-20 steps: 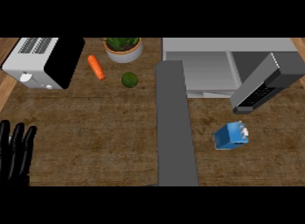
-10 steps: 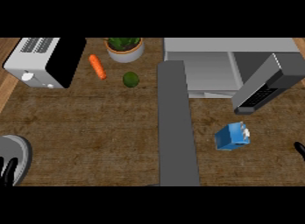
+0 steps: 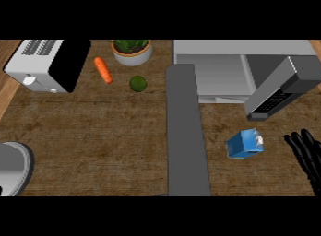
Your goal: Pick up the milk, place it into the microwave and close the microwave
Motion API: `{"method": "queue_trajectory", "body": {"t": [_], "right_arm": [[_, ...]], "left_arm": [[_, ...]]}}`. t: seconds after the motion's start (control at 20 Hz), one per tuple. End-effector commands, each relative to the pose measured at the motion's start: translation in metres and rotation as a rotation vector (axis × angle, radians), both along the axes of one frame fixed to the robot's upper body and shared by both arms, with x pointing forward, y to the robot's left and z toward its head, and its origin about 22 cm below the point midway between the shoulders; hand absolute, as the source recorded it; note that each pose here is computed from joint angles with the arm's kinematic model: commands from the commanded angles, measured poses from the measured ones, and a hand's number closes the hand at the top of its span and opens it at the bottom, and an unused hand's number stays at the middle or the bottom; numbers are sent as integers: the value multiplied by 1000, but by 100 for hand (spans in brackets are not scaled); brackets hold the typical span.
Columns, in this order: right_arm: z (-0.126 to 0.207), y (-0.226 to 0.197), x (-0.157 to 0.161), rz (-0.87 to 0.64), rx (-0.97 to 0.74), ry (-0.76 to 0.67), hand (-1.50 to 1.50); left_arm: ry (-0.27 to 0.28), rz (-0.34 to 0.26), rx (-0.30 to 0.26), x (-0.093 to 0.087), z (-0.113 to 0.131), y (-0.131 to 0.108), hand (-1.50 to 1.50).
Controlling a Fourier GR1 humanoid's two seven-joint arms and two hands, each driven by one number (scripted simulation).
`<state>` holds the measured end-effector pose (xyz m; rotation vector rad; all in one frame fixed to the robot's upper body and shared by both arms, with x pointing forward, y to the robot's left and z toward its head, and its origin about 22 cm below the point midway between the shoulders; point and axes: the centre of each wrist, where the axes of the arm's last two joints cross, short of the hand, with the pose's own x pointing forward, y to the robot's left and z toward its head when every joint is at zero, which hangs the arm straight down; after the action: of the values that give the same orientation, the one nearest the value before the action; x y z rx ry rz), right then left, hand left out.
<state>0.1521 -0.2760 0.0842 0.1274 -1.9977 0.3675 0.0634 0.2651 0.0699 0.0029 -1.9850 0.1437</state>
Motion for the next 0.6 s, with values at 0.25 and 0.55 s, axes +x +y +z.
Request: {"method": "queue_trajectory", "body": {"t": [0.25,0.55], "right_arm": [[-37,3,44,-26,-86,26,-150],[-63,6,71,-67,-132,19,-150]], "left_arm": [[-4,-1,1,-18,-7,13,-150],[2,-6,20,-31,10,19,-150]]}}
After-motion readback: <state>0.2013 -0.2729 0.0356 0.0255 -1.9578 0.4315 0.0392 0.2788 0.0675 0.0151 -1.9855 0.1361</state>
